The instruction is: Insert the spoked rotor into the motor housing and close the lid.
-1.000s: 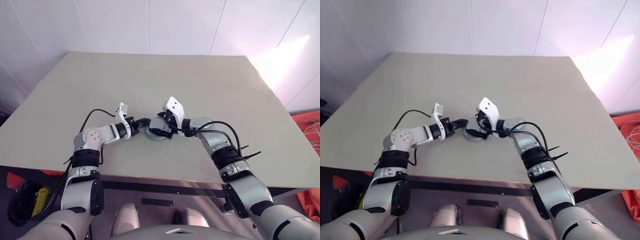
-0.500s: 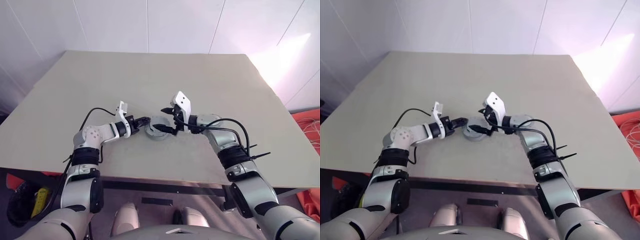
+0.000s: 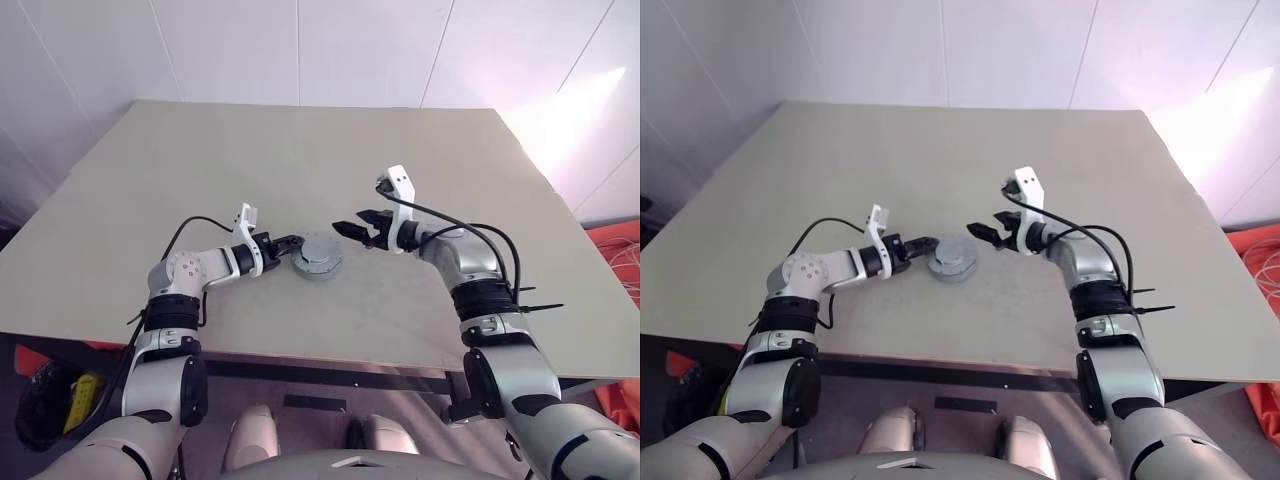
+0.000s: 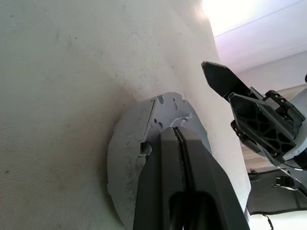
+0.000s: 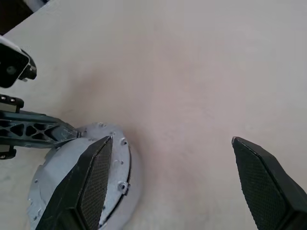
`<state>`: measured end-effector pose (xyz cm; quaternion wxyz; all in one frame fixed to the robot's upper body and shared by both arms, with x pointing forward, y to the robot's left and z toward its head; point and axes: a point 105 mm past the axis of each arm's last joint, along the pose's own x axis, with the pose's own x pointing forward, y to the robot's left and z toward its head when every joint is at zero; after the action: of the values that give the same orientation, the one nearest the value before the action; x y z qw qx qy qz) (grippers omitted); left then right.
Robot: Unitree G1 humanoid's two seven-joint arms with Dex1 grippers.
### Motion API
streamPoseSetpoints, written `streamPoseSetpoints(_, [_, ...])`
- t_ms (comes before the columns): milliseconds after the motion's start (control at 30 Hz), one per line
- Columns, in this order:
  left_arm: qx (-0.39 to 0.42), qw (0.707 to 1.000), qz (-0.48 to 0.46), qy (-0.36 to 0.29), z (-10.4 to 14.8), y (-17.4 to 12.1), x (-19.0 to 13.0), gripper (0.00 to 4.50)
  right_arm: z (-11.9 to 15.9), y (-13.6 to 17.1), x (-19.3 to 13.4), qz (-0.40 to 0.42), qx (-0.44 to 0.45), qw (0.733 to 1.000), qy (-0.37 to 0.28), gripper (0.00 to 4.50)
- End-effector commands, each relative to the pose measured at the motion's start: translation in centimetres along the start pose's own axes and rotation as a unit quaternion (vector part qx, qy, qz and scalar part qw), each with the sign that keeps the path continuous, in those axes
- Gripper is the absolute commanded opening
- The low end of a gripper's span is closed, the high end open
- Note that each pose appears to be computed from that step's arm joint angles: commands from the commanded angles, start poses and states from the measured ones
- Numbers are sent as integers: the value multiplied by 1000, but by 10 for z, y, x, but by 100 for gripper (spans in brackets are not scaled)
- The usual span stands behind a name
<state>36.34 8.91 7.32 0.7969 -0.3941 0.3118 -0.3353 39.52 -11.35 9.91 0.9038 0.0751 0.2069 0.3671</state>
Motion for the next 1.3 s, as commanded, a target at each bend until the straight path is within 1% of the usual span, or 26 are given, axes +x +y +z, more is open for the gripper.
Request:
streamPoseSetpoints(33, [7,1000,0,7,1,-3,0,0,15,4,-16,16,50,999,-6,448])
streamPoseSetpoints(200, [8,1000,0,7,0,-3,1,0,2,9,-29,33,159,986,35,448])
streamPoseSetpoints(300, [8,1000,0,8,0,-2,1,0,-4,14,-31,44,233,970,47,448])
streamPoseSetpoints(433, [11,1000,1,8,0,-2,0,0,-19,15,-26,35,297,952,64,448])
streamPoseSetpoints(567, [15,1000,3,5,3,-3,-2,0,-43,19,-19,18,341,936,92,448])
streamPoseSetpoints(633, [16,1000,5,3,4,-3,-4,0,-53,20,-17,14,357,929,102,448])
streamPoseSetpoints(733, [16,1000,9,0,6,0,-6,0,-58,28,-14,26,376,920,109,448])
streamPoseSetpoints(867, [17,1000,11,-2,7,1,-8,0,-54,39,-8,49,384,916,108,448])
streamPoseSetpoints(1033, [19,1000,14,-6,9,1,-9,0,-43,60,-2,99,380,913,109,448])
streamPoseSetpoints(1300, [18,1000,14,-7,9,1,-9,0,-40,79,17,127,383,909,105,448])
